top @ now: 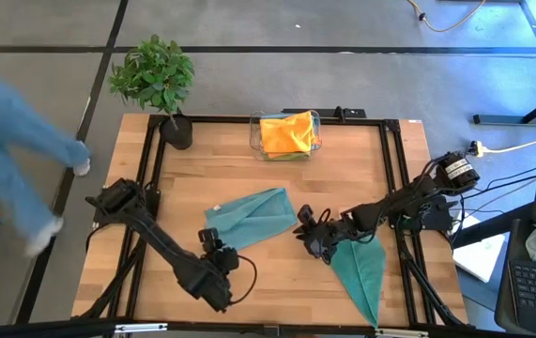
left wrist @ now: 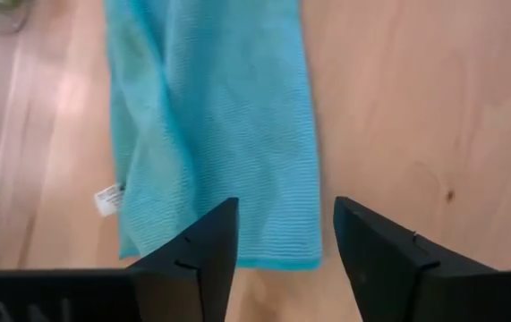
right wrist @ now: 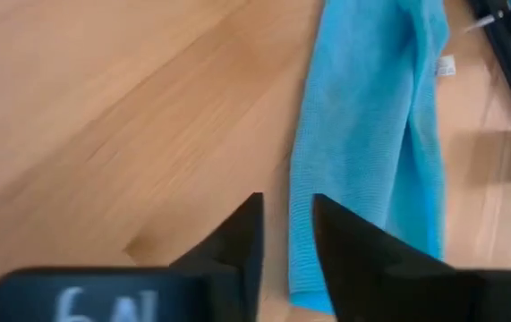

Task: Fold microfiber towels
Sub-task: Fold the top blue microfiber towel

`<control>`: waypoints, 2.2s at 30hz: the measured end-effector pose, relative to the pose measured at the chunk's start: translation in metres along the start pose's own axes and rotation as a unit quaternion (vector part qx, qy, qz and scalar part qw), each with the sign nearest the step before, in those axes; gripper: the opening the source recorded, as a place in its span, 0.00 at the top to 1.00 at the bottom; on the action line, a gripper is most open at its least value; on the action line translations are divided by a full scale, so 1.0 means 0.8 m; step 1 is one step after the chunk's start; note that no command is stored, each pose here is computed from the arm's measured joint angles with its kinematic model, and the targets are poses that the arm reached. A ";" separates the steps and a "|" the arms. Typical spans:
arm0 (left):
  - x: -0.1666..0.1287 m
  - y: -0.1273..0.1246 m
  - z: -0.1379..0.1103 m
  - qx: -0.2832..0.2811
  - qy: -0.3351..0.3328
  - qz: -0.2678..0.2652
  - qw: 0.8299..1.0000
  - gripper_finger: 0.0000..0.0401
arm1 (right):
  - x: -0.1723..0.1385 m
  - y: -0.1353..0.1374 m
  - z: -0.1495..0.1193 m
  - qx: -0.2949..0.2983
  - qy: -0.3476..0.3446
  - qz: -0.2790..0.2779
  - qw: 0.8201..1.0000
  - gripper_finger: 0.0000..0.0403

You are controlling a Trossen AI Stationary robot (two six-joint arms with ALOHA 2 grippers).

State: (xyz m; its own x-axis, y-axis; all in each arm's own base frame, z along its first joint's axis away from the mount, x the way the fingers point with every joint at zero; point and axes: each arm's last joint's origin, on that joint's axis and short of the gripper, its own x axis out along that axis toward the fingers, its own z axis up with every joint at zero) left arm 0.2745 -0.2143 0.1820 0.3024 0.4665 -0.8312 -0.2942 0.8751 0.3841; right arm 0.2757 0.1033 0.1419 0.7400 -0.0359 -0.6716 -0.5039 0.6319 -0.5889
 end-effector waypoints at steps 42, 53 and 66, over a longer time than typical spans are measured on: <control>0.057 -0.018 -0.027 -0.037 0.066 0.016 0.997 0.82 | 0.057 -0.001 -0.038 0.013 0.093 -0.061 0.994 0.89; -0.018 0.002 0.008 -0.051 0.083 0.086 0.991 1.00 | 0.033 0.011 -0.019 -0.036 0.109 -0.108 0.987 0.95; -0.099 0.012 0.055 -0.068 -0.033 0.046 0.996 1.00 | -0.085 -0.009 0.058 -0.007 -0.019 -0.240 0.971 0.98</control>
State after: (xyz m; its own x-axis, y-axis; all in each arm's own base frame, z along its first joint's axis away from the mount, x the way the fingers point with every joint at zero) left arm 0.2878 -0.2372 0.2695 0.3270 0.5554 -0.7646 -0.4417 0.8051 0.3960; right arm 0.2496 0.1368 0.2124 0.9070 -0.2943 -0.3011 -0.1025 0.5392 -0.8359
